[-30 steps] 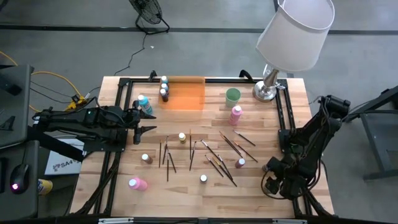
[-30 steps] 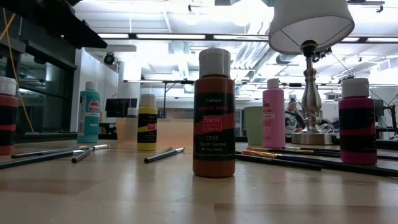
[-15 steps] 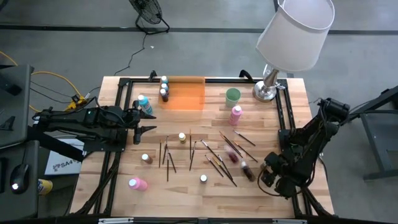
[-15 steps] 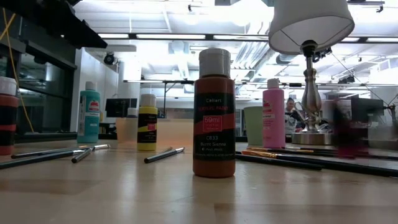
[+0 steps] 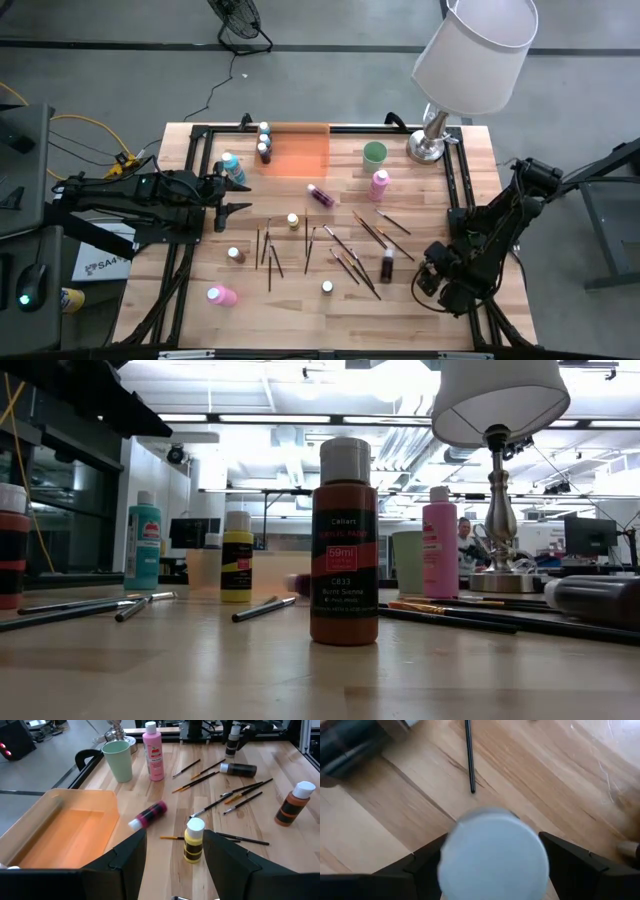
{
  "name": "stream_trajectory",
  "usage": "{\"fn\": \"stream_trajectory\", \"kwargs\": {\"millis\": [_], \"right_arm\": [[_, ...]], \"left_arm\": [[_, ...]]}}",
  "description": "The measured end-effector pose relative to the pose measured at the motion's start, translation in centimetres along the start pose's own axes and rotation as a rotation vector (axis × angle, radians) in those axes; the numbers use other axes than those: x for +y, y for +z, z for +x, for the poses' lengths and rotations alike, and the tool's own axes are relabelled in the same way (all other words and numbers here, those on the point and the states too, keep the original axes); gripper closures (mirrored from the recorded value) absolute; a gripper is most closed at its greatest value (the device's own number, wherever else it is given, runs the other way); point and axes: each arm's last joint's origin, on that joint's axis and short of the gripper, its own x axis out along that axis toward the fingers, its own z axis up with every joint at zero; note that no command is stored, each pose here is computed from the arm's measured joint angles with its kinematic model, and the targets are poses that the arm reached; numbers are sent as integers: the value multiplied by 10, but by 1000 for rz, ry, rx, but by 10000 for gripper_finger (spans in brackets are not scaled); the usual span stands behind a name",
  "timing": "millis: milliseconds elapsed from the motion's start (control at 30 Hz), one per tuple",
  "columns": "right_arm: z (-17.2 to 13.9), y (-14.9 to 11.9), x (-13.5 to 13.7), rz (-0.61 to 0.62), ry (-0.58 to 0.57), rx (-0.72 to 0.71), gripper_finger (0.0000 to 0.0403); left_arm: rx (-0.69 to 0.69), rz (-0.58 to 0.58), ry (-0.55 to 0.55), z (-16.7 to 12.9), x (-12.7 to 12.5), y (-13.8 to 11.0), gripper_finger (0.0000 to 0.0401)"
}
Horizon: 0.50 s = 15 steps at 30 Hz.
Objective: Pick & Place Paint Supplies
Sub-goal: Put the gray paint bottle into the orange bin
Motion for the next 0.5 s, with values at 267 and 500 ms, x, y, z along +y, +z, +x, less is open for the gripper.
{"fn": "stream_trajectory", "kwargs": {"millis": [267,500], "right_arm": [[0,2,2,2,33,-79,117],[14,-1,11,-17,14,-115,117]], "left_arm": [[0,0,-1,0,0,0,214],[0,0,-3,0,0,0,214]]}}
